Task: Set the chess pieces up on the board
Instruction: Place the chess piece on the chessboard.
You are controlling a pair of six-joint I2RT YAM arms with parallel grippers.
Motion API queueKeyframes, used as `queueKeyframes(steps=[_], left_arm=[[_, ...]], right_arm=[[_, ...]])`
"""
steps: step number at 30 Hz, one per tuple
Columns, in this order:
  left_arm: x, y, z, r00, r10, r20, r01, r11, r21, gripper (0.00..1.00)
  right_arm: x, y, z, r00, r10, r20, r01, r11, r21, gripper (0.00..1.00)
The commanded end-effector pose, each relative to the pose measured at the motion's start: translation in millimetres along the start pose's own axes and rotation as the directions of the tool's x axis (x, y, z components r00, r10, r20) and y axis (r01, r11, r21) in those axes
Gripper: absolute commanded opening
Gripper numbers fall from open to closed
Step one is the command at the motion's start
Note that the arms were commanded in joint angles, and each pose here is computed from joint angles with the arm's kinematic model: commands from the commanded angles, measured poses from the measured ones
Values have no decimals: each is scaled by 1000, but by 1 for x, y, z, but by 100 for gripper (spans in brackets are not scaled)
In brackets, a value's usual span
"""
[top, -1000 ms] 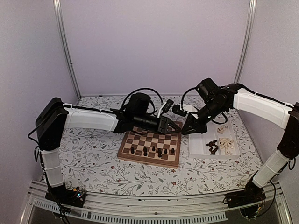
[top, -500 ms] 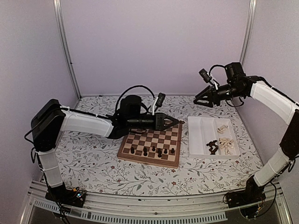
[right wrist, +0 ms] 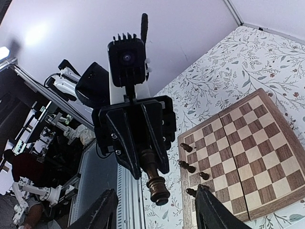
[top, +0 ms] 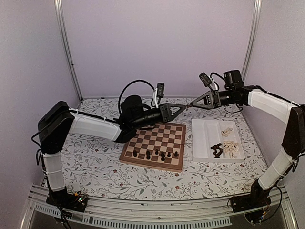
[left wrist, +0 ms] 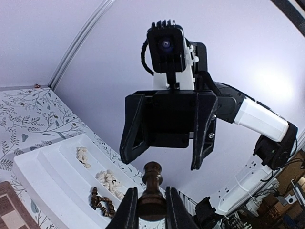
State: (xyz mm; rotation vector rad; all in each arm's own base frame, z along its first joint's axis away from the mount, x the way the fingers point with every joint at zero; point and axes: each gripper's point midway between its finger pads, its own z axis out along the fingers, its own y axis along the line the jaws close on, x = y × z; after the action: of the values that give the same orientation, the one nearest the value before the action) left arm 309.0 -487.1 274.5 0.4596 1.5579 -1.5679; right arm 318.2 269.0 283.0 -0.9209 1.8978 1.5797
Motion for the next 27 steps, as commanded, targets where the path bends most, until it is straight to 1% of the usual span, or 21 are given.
queueKeyframes(steps=[1,2,8,13,20,23,24,25,27], left_arm=[[-4,-14,10,999,-2,32,1,999,51,8],[-3,-14,11,1000,-1,29,-1,999,51,8],[-1,-10,15,1000,-10,25,9,999,43,8],[-2,-10,16,999,-10,34,9,999,45,8],[2,-8,19,1000,-20,14,19,999,47,9],[2,-10,19,1000,-4,-11,5,999,39,18],[1,-11,19,999,18,-26,-17,1000,26,23],[4,-6,16,998,37,-58,-37,999,-11,31],[-2,-3,6,989,104,-102,-111,991,-75,41]], right_arm=[[0,7,3,999,36,8,-35,996,-83,56],[2,7,4,999,40,6,-39,995,-88,54],[6,9,8,998,60,-2,-60,990,-127,30],[9,7,8,997,76,-5,-75,988,-132,29],[3,12,7,999,44,5,-43,990,-137,12],[-5,13,2,1000,24,13,-23,994,-111,8],[-9,10,0,1000,3,17,-2,997,-73,7],[-16,11,-2,998,-57,18,58,998,-33,6],[-20,6,-4,992,-127,-4,127,991,45,6]])
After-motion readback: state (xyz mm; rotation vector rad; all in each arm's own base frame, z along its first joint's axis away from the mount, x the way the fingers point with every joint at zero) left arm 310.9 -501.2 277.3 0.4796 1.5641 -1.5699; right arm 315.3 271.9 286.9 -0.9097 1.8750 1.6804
